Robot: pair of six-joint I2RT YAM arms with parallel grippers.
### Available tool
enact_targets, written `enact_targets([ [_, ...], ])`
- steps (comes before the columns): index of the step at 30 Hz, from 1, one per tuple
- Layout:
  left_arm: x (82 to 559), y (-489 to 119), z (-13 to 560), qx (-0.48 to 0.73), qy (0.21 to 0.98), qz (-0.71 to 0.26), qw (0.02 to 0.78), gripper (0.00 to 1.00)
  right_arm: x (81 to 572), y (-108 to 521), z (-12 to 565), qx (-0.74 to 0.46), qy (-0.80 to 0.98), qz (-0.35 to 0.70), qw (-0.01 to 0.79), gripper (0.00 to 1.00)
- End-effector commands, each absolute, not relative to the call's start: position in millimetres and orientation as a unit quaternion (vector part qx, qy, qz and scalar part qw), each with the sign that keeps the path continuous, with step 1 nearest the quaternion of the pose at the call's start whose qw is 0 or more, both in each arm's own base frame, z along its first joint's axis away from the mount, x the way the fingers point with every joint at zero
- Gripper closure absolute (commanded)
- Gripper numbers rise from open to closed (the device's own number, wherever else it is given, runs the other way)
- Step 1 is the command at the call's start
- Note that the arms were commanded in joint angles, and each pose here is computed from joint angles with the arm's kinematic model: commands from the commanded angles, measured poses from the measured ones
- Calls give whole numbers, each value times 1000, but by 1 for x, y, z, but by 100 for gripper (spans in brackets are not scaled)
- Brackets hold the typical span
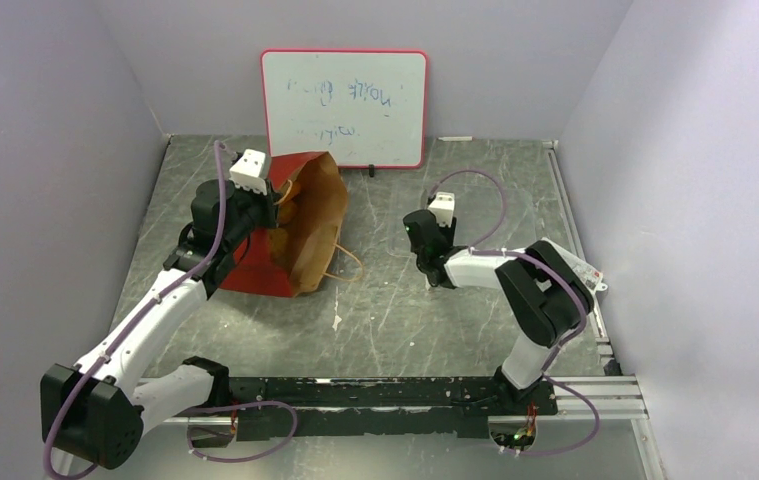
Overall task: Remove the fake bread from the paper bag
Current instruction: Pick up the clamp at the center of the board.
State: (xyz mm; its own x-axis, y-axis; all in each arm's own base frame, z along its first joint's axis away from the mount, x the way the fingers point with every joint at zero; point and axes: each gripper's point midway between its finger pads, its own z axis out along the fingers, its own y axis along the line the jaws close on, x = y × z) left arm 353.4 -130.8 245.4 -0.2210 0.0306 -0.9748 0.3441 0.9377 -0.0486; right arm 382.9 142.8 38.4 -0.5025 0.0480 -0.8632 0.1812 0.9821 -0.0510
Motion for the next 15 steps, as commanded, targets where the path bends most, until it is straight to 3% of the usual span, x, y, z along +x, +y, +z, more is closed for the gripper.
enact_targets([
  [1,351,-133,255,129,757,-130,627,93,383,146,59,69,854,-40,514,55],
  [15,348,-132,262,128,751,-133,634,93,362,153,102,61,854,25,516,57],
])
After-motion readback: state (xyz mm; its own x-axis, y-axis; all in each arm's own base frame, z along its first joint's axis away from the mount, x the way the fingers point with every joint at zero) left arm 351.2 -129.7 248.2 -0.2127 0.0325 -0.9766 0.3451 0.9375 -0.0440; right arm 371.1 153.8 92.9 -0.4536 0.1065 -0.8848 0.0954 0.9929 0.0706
